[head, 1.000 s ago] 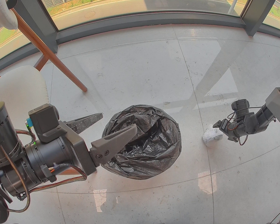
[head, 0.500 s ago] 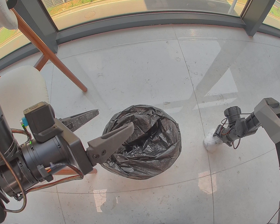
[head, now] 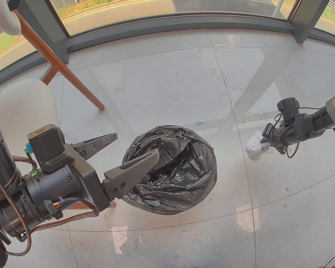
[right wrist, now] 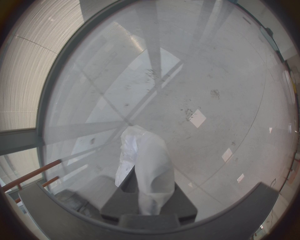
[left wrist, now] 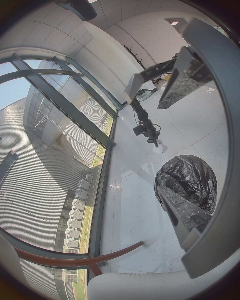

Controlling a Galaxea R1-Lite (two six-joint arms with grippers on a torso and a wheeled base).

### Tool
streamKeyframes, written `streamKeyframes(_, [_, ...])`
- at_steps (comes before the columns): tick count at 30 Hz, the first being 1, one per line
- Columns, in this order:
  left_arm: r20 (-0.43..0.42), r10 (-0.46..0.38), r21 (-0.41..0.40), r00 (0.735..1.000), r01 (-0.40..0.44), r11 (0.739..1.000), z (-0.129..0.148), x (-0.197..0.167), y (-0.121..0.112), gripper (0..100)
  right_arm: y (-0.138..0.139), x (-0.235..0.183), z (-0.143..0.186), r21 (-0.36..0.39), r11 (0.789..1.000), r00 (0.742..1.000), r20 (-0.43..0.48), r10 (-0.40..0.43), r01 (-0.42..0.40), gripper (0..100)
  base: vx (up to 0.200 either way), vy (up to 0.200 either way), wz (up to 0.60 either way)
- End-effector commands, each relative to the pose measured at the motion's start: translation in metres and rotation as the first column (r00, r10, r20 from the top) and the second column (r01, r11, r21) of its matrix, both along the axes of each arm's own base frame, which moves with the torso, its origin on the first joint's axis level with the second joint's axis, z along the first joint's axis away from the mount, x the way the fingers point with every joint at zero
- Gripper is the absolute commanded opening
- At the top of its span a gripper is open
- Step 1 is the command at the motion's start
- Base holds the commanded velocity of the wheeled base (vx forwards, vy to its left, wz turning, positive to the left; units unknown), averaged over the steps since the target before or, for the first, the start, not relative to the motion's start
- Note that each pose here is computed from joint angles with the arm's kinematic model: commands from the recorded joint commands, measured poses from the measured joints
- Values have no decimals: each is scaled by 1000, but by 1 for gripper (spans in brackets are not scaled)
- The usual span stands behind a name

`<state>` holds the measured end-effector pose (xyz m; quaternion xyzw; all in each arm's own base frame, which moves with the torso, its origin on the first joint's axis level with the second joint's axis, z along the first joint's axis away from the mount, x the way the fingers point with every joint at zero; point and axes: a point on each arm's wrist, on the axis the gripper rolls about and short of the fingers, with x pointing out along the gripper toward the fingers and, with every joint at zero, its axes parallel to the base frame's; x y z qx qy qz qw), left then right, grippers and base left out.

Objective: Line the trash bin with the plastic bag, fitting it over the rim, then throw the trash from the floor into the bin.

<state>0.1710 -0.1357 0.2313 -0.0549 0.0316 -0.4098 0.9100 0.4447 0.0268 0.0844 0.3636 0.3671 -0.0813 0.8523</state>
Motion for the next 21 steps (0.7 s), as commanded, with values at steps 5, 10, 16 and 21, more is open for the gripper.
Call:
streamKeyframes(5, [22, 5, -17, 1000, -5, 1000, 6, -3, 4, 100, 99, -153, 148, 55, 886, 881, 150, 448, -460, 0, 0, 0, 0])
streamKeyframes(10, [32, 31, -23, 999, -31, 999, 8, 0, 9, 100, 150, -178, 149, 48, 791, 786, 158, 597, -610, 0, 0, 0, 0])
streamKeyframes(16, [70, 77, -31, 995, -75, 997, 18, 7, 16, 100, 186, -174, 136, -5, 724, 716, 143, 683, -690, 0, 0, 0, 0])
streamKeyframes(21, [72, 78, -33, 994, -76, 997, 19, 7, 16, 100, 198, -162, 141, -16, 720, 707, 175, 685, -693, 0, 0, 0, 0])
